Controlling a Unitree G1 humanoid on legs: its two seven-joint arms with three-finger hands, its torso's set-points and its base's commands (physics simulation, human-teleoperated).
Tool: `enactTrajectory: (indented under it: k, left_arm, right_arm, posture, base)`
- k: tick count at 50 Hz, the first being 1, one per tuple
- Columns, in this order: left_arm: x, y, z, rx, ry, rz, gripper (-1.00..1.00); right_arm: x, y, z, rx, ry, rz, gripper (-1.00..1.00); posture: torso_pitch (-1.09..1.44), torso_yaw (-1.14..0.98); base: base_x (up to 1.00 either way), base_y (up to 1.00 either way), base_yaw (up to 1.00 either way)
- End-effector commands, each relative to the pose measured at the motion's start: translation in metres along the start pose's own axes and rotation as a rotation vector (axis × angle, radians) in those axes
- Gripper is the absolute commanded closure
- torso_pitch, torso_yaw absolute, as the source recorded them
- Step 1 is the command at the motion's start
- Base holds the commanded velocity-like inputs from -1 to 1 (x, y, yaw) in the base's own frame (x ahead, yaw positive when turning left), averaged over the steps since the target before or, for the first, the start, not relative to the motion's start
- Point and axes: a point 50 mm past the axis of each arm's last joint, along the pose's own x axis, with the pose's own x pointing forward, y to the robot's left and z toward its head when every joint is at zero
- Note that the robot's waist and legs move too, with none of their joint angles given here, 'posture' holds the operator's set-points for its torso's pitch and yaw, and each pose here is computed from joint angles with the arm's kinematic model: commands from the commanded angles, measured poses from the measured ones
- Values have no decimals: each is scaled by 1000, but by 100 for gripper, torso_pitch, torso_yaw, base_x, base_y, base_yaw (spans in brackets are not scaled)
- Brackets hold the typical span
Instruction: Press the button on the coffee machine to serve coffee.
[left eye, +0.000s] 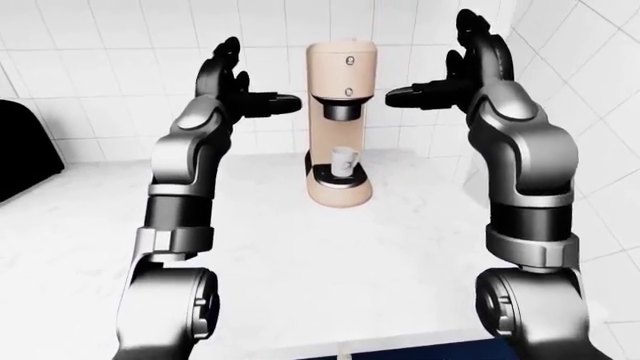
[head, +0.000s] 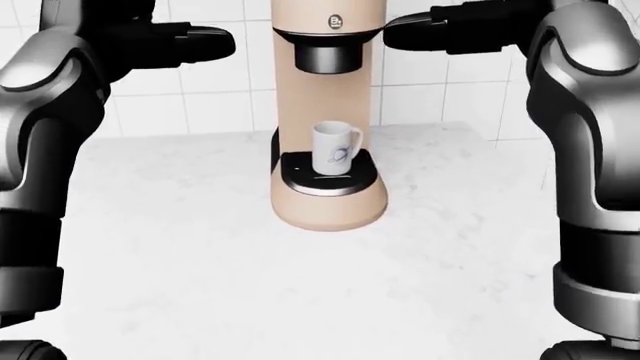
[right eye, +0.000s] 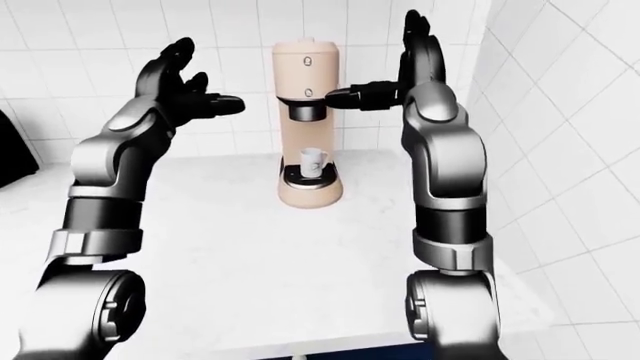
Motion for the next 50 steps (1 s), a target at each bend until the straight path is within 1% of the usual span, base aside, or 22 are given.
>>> enactTrajectory:
  k: [1, 6, 10, 12, 14, 18, 20, 21, 25, 28, 30, 35, 39, 43, 50]
  left_arm:
    - [-2, -3, 27, 9, -102, -8, -100]
    - [-1, -2, 26, 7, -100, -2, -100]
    - [-2, -4, 27, 4, -100, -9, -100]
    - [-4, -6, 30, 5, -100, -20, -100]
    - [-5, -8, 32, -8, -97, -32, -100]
    - [-12, -18, 41, -33, -103, -78, -100]
    - [-18, -26, 51, -49, -113, -119, -100]
    - [-21, -29, 56, -45, -118, -122, -100]
    - [-24, -33, 60, -52, -126, -140, -100]
    - [-32, -39, 65, -53, -136, -162, -100]
    - [-39, -46, 69, -56, -137, -188, -100]
    - [-46, -55, 71, -56, -139, -221, -100]
    - [-43, -57, 66, -57, -130, -224, -100]
    - [-46, -62, 66, -63, -127, -244, -100]
    - [-54, -75, 61, -66, -118, -280, -100]
  right_arm:
    - [-8, 4, 30, -2, -101, 13, -100]
    - [-25, 15, 53, -11, -148, 48, -100]
    - [-25, 16, 58, -16, -157, 47, -100]
    - [-23, 15, 55, -15, -153, 45, -100]
    - [-21, 14, 53, -12, -147, 39, -100]
    - [-19, 12, 48, -9, -140, 34, -100]
    - [-19, 11, 49, -8, -140, 29, -100]
    - [-19, 11, 51, -6, -140, 28, -100]
    - [-19, 11, 48, -4, -139, 27, -100]
    - [-18, 10, 47, -3, -136, 24, -100]
    - [-17, 9, 46, -3, -132, 20, -100]
    - [-14, 6, 44, -2, -125, 10, -100]
    - [-12, 2, 42, -5, -121, -1, -100]
    - [-10, -3, 42, -5, -116, -18, -100]
    - [-4, -10, 30, -4, -94, -42, -100]
  posture:
    - [-53, 0]
    - [-53, 0]
    - [-53, 0]
    - [-53, 0]
    - [-53, 0]
    - [-53, 0]
    - [-53, 0]
    - [-53, 0]
    - [-53, 0]
    - [-53, 0]
    - [-53, 0]
    - [-53, 0]
    - [-53, 0]
    - [-53, 0]
    - [-53, 0]
  base:
    - [0, 0, 0]
    - [0, 0, 0]
    - [0, 0, 0]
    - [0, 0, 0]
    - [0, 0, 0]
    - [0, 0, 0]
    - [0, 0, 0]
    - [0, 0, 0]
    - [0, 0, 0]
    - [0, 0, 0]
    - [0, 0, 0]
    - [0, 0, 0]
    - [0, 0, 0]
    - [0, 0, 0]
    - [0, 0, 0]
